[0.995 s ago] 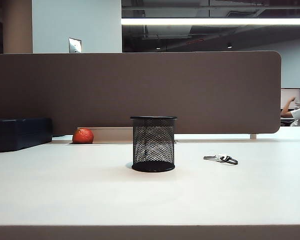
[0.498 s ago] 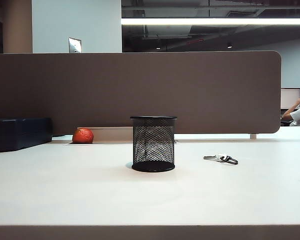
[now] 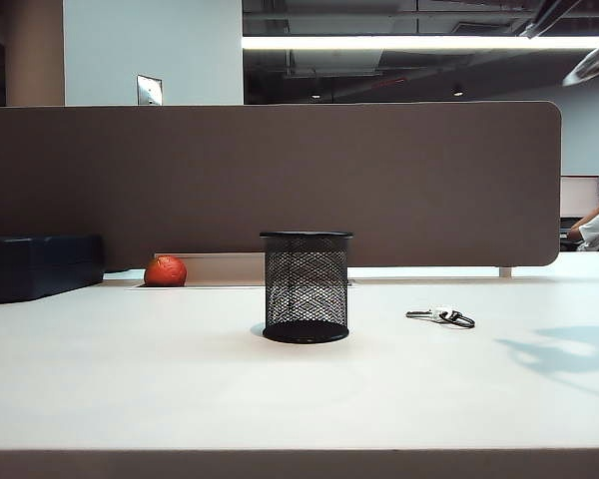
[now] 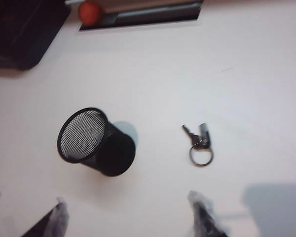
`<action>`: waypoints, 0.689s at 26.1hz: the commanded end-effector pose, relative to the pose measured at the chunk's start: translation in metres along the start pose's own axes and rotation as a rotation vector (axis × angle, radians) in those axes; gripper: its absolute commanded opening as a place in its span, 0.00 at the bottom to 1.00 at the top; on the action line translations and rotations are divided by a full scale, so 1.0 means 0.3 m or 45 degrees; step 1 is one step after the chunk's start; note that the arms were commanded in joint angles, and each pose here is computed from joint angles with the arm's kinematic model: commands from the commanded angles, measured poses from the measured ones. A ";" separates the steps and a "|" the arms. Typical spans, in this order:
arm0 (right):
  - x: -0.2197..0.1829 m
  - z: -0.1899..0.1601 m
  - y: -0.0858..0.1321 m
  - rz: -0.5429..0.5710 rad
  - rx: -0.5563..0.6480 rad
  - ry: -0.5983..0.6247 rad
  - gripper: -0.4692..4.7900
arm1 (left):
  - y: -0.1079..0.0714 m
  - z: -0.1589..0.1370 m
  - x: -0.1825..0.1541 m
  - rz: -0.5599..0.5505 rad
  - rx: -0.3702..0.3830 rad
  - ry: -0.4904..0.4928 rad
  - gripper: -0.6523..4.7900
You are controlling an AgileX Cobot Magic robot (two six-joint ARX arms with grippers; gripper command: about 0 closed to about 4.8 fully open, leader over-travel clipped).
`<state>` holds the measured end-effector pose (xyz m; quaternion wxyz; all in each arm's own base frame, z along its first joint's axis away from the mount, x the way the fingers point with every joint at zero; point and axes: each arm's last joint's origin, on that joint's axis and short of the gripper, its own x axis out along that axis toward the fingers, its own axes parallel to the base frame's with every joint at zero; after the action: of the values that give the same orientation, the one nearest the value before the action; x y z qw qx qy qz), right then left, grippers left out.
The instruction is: Pick up a bunch of keys from the table, then put them into the black basket.
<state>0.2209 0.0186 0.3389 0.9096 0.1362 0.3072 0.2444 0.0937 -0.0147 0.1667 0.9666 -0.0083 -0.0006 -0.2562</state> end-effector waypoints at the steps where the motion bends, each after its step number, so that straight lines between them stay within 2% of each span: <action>1: 0.058 0.012 0.008 0.050 -0.069 0.072 0.71 | -0.001 0.006 -0.001 -0.007 0.006 -0.010 0.11; 5: 0.162 0.007 0.005 0.070 -0.089 0.184 0.72 | -0.001 0.006 -0.001 -0.003 0.007 -0.010 0.11; 7: 0.220 -0.005 0.000 0.068 -0.084 0.246 0.81 | -0.001 0.005 -0.001 -0.004 0.006 -0.009 0.11; 8: 0.269 -0.018 -0.006 0.064 -0.083 0.296 0.90 | -0.001 0.006 -0.001 -0.004 0.007 -0.009 0.11; 9: 0.300 -0.026 -0.008 0.059 -0.086 0.322 0.92 | -0.001 0.005 -0.001 -0.004 0.006 -0.009 0.11; 14: 0.443 -0.063 -0.027 0.025 -0.084 0.450 0.92 | -0.001 0.004 -0.001 -0.004 0.002 -0.002 0.11; 18: 0.502 -0.066 -0.048 0.011 -0.102 0.493 0.92 | -0.001 -0.002 -0.001 -0.005 -0.008 0.017 0.11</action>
<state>0.3140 0.0869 0.2435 0.8325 0.0616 0.4716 0.2841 0.0937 -0.0147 0.1653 0.9666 -0.0103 0.0068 -0.2561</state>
